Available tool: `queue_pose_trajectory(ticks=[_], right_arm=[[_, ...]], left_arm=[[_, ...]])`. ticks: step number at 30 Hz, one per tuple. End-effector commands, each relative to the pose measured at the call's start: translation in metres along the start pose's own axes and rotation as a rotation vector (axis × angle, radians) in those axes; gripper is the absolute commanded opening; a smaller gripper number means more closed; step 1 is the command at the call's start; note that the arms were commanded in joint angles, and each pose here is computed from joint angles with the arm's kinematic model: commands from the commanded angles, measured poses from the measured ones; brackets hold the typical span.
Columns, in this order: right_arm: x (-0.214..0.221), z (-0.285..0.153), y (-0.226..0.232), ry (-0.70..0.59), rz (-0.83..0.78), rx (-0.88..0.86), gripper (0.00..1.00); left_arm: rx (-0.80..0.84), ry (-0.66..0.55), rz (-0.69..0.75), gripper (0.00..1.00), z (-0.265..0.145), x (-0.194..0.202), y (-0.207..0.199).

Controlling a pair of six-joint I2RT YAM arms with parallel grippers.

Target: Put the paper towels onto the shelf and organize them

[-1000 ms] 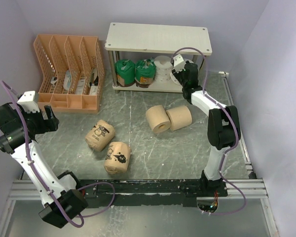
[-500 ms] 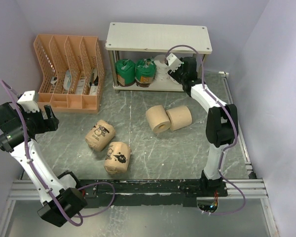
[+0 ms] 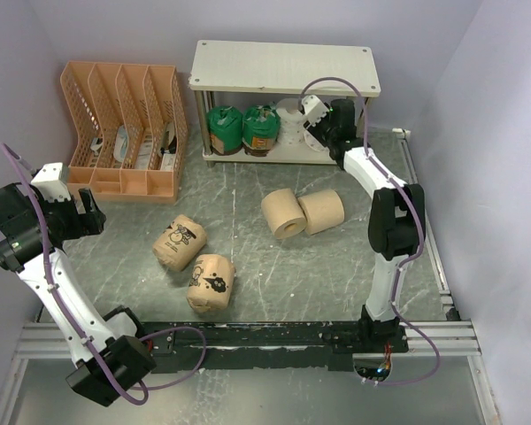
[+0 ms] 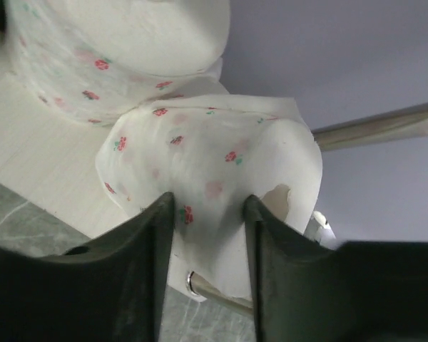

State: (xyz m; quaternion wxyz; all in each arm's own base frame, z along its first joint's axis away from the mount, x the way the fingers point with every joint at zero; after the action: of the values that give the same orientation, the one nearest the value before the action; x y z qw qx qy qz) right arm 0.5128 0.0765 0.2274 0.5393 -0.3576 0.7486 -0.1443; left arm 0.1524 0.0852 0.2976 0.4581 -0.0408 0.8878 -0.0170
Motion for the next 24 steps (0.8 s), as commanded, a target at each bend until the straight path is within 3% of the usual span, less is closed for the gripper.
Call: queue_pose_trajectory(ticks=[1,4,10,15,24], right_arm=[[-0.011,-0.004,-0.018,-0.121,0.118,-0.100,0.32],[-0.008,-0.006,-0.015,-0.114,0.100,-0.121,0.15],[-0.001,-0.013,-0.012,-0.093,0.009,-0.151,0.00],[-0.009,-0.022,-0.019,-0.058,-0.083,-0.151,0.00],[-0.018,-0.010,-0.008,0.157,-0.318,-0.128,0.00]], left_arm=[[-0.017,-0.014,-0.004,0.92,0.001,-0.001,0.003],[-0.016,-0.013,-0.005,0.92,0.002,-0.001,0.004],[-0.013,-0.012,-0.004,0.92,0.002,-0.001,0.004],[-0.012,-0.012,-0.005,0.92,0.002,-0.001,0.004],[-0.015,-0.010,-0.008,0.92,0.003,-0.001,0.004]])
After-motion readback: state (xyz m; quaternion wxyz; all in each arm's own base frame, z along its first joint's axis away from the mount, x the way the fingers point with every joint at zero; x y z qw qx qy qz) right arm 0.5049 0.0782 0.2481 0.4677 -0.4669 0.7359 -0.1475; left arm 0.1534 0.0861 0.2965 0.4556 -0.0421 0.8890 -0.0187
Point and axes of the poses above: each gripper's point midway between its finger pads, its own z axis out along the fingers, its own y axis along the line the jaws close on, x = y × z, the point moved 9 cm from there along -z, back along the fingers, and after that the axes turned 2 degrees about z, right-handed, at the moved point
